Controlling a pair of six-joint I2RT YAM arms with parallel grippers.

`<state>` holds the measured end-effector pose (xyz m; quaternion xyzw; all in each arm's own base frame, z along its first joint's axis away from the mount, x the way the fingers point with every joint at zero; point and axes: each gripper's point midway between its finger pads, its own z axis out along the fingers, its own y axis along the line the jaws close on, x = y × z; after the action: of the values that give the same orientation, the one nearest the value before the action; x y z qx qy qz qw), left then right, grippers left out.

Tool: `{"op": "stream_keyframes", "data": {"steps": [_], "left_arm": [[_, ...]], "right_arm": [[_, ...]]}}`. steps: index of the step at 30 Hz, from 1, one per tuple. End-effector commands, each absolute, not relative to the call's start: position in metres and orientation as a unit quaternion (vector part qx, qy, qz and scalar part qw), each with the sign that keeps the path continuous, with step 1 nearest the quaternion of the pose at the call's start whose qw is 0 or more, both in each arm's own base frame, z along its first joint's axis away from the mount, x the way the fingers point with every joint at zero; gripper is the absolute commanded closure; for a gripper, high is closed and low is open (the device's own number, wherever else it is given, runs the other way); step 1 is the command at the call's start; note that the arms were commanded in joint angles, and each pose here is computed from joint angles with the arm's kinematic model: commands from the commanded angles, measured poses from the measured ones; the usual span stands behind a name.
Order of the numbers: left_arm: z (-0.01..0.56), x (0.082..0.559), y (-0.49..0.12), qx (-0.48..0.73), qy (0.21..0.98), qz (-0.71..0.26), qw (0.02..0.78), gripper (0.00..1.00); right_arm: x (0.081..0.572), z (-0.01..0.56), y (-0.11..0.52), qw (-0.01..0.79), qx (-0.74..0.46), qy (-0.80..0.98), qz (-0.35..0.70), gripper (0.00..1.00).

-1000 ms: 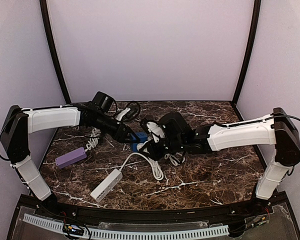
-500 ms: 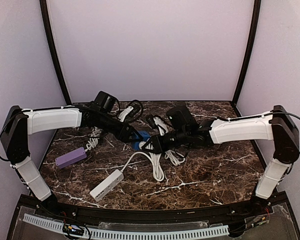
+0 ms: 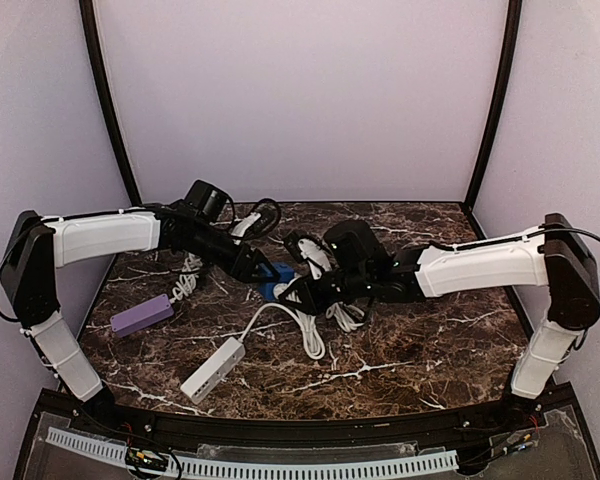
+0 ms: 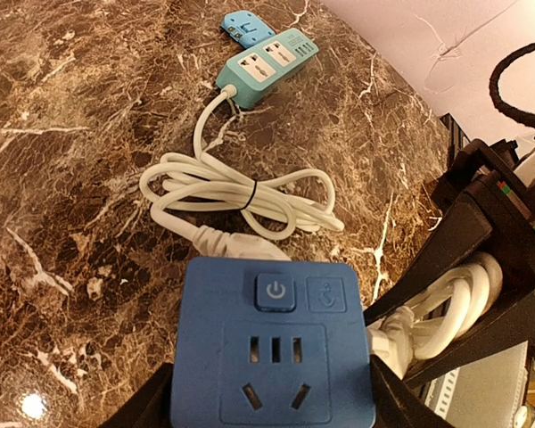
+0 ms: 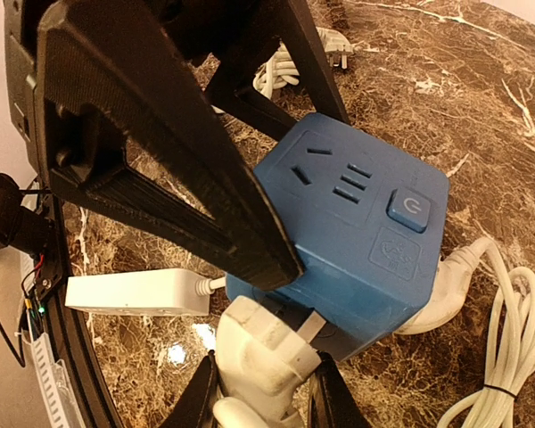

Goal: Pull the plug off the socket

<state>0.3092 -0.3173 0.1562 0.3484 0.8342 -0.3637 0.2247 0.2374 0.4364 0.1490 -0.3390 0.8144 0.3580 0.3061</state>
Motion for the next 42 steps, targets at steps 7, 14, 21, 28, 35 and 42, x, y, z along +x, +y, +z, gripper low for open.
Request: {"op": "stream_keyframes", "data": {"steps": [7,14,21,28,35,42], "left_arm": [[0.154,0.325,-0.29,0.301,0.862,-0.344,0.22,0.99],[0.162,0.32,-0.295,0.318,0.845,-0.362,0.231,0.99],[0.159,0.307,-0.298,0.365,0.835,-0.332,0.246,0.99],[0.159,0.301,-0.302,0.382,0.827,-0.332,0.244,0.99],[0.156,0.312,-0.295,0.358,0.843,-0.314,0.251,0.99],[0.155,0.326,-0.287,0.32,0.853,-0.331,0.245,0.99]], "right_arm": [[0.24,0.168,0.434,0.344,-0.359,0.804,0.326,1.0],[0.252,0.177,0.428,0.33,-0.319,0.815,0.353,1.0],[0.281,0.183,0.411,0.273,-0.229,0.834,0.421,1.0],[0.283,0.188,0.411,0.27,-0.223,0.826,0.442,1.0],[0.283,0.183,0.408,0.284,-0.231,0.829,0.424,1.0],[0.267,0.187,0.42,0.324,-0.288,0.815,0.384,1.0]]}}
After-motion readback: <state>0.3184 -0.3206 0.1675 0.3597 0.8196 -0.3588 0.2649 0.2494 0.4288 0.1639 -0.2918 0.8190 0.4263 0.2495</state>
